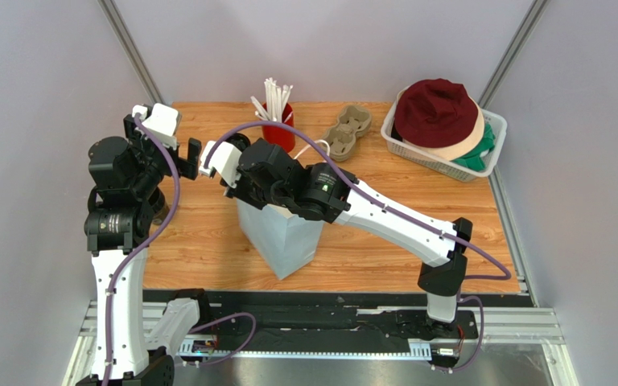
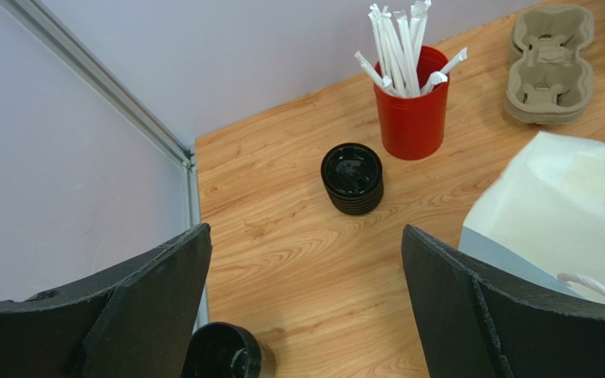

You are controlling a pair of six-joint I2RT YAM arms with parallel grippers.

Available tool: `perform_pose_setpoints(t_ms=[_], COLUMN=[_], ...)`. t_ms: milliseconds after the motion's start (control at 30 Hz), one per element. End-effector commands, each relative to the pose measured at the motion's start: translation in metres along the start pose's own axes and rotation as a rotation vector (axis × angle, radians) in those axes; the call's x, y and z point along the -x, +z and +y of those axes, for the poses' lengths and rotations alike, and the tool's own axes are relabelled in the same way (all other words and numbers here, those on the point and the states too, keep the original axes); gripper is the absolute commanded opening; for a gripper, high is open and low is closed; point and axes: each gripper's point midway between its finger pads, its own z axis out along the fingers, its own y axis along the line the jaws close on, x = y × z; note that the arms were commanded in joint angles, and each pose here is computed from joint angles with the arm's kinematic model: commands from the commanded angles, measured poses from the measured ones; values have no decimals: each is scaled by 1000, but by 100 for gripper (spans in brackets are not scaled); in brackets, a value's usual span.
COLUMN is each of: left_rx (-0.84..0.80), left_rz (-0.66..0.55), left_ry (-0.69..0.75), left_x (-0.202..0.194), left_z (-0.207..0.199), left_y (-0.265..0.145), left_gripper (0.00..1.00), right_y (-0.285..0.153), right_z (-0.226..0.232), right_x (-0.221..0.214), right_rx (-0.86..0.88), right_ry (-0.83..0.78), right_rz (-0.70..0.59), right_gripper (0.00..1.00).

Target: Pack the takeout coffee

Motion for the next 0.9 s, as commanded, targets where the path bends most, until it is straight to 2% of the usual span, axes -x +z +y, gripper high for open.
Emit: perform_pose_setpoints(t_ms=[0, 67, 133, 200, 267, 567, 733, 833, 867], left_rx=[8, 0, -3, -5, -6, 13, 22, 31, 34], left_rz=[-32, -31, -28, -31, -30, -27, -25, -18, -19], left_ry=[21, 19, 17, 20, 19, 23, 22, 22, 23], left_x=[6, 6, 5, 6, 6, 6, 5, 3, 4], left_z=[2, 1, 0, 0, 0, 3, 5, 7, 7], left_y=[0, 1, 2, 1, 2, 1, 1, 2, 1], left_gripper=[99, 99, 99, 99, 99, 99, 99, 99, 99], right_y=[4, 7, 9, 9, 9, 6, 0, 5, 8], right_z=[-17, -17, -14, -11, -9, -3, 3, 11, 15], right_x=[24, 23, 21, 21, 20, 38, 53, 53, 52], right_rx=[-82, -83, -71, -58, -48, -4, 28, 56, 65], right_ry=[-2, -3, -6, -6, -3, 24, 28, 25, 23], right_rz=[-69, -65, -58, -56, -55, -102, -146, -142, -138], right_gripper=[0, 2, 16, 23, 25, 55, 56, 52, 47])
